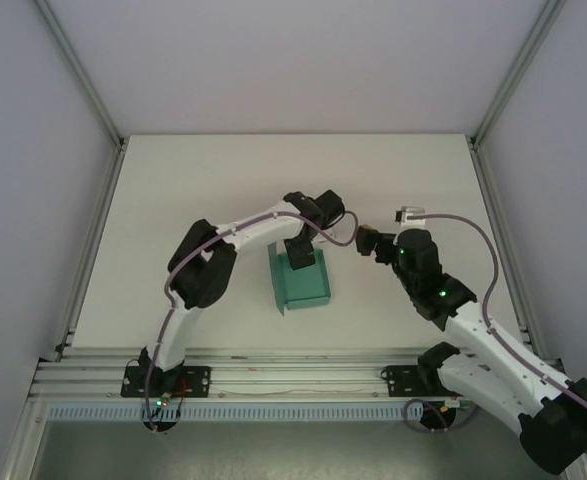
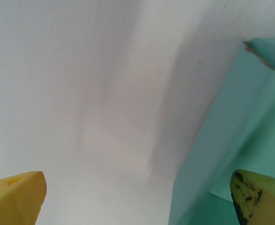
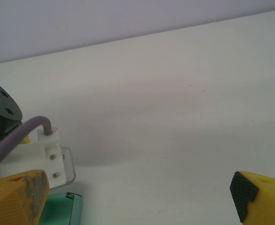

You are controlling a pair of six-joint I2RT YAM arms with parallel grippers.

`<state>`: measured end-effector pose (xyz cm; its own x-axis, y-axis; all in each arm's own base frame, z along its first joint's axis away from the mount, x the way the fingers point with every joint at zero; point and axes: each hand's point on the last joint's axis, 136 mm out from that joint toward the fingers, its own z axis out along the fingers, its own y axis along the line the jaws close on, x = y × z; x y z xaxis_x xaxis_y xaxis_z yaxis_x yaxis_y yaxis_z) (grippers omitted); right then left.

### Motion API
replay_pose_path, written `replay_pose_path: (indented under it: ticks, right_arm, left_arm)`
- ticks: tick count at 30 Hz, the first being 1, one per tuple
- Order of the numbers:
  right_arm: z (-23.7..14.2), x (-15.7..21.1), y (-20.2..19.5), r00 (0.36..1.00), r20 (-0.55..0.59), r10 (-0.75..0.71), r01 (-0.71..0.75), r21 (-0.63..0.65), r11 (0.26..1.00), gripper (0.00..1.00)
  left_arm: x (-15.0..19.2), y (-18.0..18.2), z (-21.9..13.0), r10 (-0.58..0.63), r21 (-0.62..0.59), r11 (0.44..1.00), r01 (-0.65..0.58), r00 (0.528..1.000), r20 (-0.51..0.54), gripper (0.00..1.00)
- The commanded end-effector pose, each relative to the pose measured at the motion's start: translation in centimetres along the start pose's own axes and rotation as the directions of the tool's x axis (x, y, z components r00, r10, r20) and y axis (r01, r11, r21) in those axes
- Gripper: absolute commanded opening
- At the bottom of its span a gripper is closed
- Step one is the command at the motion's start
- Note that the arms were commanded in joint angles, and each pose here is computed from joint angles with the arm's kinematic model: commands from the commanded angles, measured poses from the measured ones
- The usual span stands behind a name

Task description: Assemble paper box

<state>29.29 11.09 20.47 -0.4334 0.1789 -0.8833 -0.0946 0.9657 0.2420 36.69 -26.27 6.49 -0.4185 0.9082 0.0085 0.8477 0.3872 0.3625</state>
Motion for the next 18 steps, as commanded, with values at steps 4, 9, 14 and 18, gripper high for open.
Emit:
replay_pose_path:
  ticks: [4, 9, 14, 18]
  right_arm:
    - [-0.3, -0.2, 1.4, 0.998, -0.030, -0.047, 0.045, -0.064, 0.997, 1.00]
    - [-0.2, 0.0, 2.8, 0.992, -0.053, -0.118, 0.110, -0.144, 0.983, 1.00]
    - [0.9, 2.7, 7.1, 0.928, -0.144, -0.343, 0.263, -0.395, 0.880, 1.00]
    - [3.0, 4.9, 10.0, 0.811, -0.193, -0.553, 0.367, -0.568, 0.736, 0.95]
  left_arm:
    - [-2.4, 2.0, -5.5, -0.066, 0.016, 0.998, 0.064, 0.969, 0.239, 1.00]
    - [-2.1, 9.2, -11.6, -0.443, 0.118, 0.889, 0.443, 0.766, 0.466, 1.00]
    - [3.0, 15.1, -15.1, -0.731, 0.303, 0.627, 0.718, 0.408, 0.546, 1.00]
    - [9.2, 16.1, -13.5, -0.831, 0.379, 0.422, 0.823, 0.184, 0.525, 1.00]
